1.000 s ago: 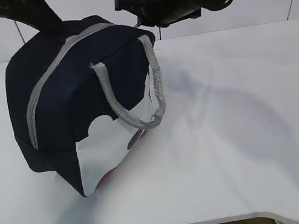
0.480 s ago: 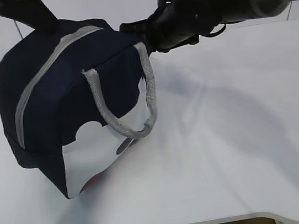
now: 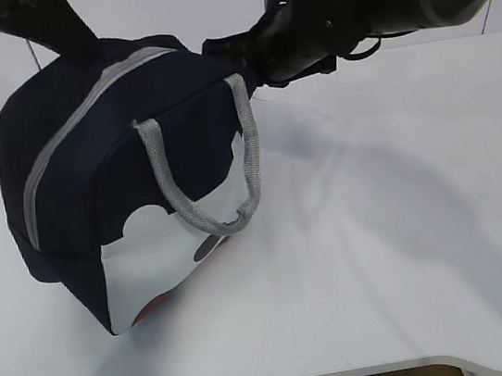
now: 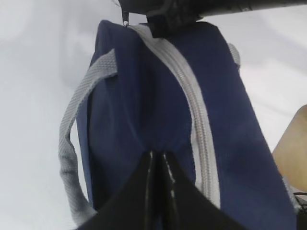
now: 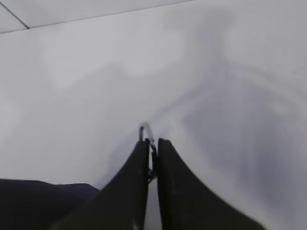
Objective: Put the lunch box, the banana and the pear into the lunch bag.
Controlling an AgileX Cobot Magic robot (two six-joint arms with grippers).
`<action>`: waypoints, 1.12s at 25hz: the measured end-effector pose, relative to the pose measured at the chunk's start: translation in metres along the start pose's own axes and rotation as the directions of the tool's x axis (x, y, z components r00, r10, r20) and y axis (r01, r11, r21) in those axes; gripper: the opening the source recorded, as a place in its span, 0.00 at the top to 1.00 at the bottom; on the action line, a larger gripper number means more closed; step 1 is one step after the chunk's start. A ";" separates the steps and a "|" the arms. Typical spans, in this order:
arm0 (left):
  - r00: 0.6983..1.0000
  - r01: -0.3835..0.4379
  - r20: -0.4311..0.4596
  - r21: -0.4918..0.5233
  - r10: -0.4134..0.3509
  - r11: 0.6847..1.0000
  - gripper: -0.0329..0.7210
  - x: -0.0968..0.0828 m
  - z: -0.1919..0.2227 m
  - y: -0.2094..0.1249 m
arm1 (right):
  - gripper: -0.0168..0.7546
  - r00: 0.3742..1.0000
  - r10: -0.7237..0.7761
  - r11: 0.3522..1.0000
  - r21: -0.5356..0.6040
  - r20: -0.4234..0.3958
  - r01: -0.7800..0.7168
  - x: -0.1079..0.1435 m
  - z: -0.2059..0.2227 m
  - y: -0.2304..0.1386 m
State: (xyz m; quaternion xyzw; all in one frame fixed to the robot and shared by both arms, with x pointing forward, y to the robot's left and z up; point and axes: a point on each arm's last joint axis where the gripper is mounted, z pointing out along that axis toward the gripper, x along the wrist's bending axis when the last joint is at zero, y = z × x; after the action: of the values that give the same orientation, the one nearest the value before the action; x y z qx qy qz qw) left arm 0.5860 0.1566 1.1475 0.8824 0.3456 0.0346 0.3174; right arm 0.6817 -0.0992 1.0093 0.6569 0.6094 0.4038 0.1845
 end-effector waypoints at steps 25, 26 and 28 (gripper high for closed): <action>1.000 0.019 0.009 0.058 -0.019 0.998 0.97 0.012 0.024 -0.004 | 0.47 0.846 -0.531 0.844 -0.050 0.052 0.534 0.012 -0.095 0.046; 1.000 0.019 0.009 0.058 -0.019 0.998 0.97 0.012 0.024 -0.004 | 0.47 0.827 -0.559 0.828 -0.025 0.056 0.561 0.013 -0.100 0.046; 1.000 0.018 0.008 0.059 -0.018 0.998 0.97 0.012 0.024 -0.004 | 0.47 0.796 -0.603 0.798 0.022 0.056 0.602 0.015 -0.110 0.043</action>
State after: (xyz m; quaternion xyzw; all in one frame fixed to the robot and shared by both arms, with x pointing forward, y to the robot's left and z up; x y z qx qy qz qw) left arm 0.5998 0.1540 1.1244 0.8884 0.3532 0.0178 0.2928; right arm 0.6257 -0.1203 1.1118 0.4413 0.7815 0.3031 0.3205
